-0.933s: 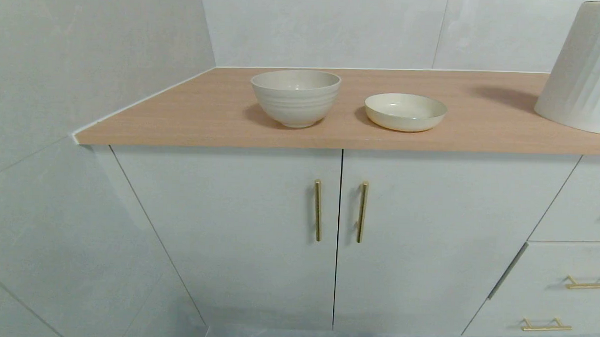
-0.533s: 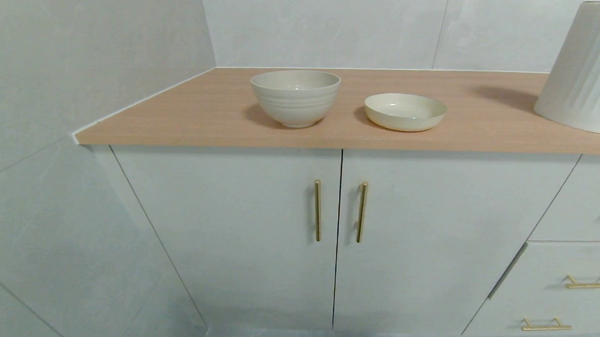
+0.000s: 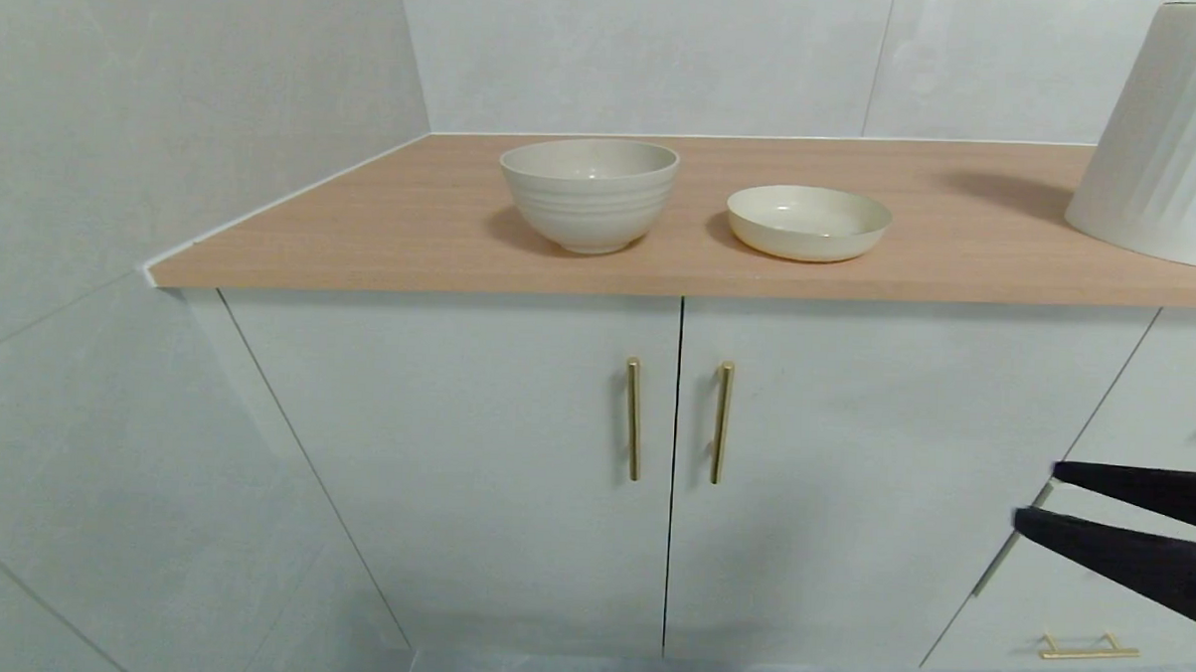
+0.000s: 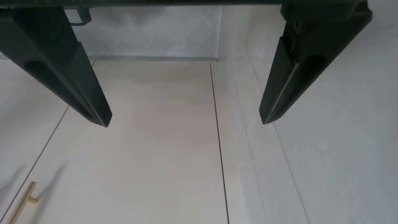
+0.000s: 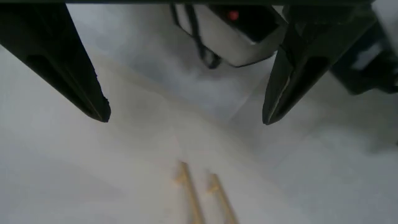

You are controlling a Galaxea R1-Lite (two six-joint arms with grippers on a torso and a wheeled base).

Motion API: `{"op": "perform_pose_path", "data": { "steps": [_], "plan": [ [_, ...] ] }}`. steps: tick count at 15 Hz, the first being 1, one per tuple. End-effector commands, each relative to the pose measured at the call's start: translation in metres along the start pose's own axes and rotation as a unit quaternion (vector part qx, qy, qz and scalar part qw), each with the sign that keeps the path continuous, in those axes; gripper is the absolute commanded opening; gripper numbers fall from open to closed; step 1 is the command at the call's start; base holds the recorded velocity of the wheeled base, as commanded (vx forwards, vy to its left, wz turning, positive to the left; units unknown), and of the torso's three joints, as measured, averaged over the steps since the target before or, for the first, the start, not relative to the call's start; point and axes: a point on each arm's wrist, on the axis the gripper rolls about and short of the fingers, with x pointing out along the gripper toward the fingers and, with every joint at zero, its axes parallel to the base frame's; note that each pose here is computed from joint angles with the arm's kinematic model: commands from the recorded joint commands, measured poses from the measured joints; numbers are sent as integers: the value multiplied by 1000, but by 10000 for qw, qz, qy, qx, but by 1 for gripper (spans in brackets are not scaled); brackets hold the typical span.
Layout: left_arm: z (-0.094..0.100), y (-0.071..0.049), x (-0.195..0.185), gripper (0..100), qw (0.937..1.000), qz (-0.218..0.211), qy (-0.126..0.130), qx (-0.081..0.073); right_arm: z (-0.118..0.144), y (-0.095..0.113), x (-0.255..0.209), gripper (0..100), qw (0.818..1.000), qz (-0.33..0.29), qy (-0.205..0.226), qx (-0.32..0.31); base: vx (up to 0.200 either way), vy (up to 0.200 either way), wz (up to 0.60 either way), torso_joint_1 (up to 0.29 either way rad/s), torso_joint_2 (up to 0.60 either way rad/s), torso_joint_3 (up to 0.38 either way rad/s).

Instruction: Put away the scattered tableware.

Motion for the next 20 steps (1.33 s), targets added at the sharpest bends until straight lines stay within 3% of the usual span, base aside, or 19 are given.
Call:
{"op": "perform_pose_path", "data": {
  "steps": [1,5,10,20],
  "plan": [
    [0,0,0,100,10000,3,-1,0,12,-2,104,100,9941,866,614,225,0,0,0,0,0,0],
    [0,0,0,100,10000,3,-1,0,21,-1,142,100,9913,1002,702,477,0,0,0,0,0,0],
    [0,0,0,100,10000,3,-1,0,4,1,171,100,9890,992,1032,372,0,0,0,0,0,0],
    [0,0,0,100,10000,3,-1,0,-25,-9,224,100,9955,930,196,42,0,0,0,0,0,0]
  ]
}}
